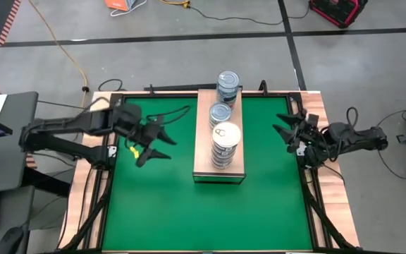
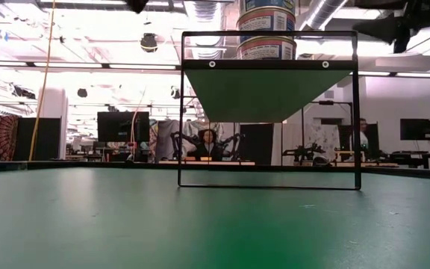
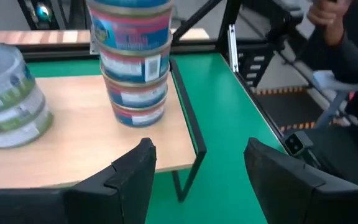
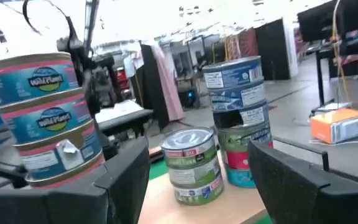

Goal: Stack canned seafood by type on shelf
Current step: Return to Home Position

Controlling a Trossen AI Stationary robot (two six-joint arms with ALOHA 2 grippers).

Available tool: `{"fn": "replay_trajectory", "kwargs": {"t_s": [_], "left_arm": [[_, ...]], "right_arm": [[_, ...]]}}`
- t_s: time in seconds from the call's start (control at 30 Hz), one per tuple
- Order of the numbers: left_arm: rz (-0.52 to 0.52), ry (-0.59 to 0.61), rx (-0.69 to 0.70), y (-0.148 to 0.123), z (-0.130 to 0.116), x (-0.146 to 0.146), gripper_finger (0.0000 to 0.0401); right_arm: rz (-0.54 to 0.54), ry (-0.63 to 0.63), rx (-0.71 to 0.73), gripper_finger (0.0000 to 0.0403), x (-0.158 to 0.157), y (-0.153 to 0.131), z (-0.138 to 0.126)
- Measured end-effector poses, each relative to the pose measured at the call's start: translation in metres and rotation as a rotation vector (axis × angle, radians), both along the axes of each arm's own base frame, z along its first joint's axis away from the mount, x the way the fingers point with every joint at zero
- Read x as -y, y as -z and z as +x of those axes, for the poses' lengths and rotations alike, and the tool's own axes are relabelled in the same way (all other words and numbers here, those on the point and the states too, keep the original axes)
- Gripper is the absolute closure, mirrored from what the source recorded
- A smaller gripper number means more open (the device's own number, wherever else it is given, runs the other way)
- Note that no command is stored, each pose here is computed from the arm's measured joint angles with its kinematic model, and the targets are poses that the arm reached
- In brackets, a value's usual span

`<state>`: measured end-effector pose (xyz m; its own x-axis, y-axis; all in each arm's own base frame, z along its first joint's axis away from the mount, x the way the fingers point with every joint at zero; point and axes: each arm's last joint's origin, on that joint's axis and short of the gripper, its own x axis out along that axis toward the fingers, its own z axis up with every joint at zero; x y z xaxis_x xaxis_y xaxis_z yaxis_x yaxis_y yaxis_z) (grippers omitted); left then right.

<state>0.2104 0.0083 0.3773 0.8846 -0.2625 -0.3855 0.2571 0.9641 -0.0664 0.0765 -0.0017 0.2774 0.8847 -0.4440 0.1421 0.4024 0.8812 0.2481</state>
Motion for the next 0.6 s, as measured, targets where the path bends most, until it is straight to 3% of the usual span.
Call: {"fn": "replay_trajectory", "kwargs": {"t_s": [0.3,0.5,0.6], "left_arm": [[-0.024,-0.11,0.265,0.074,-0.019,-0.001,0.0168],[0.023,-0.198,0.232,0.108,-0.026,-0.003,0.0168],[0.055,-0.185,0.233,0.125,-0.03,-0.002,0.0168]], "right_arm": [[-0.03,0.089,0.033,0.0109,0.001,0.028,0.012],[0.033,0.104,0.024,0.0109,0.003,0.053,0.018],[0.038,0.11,0.053,0.0109,0.004,0.055,0.019]]}}
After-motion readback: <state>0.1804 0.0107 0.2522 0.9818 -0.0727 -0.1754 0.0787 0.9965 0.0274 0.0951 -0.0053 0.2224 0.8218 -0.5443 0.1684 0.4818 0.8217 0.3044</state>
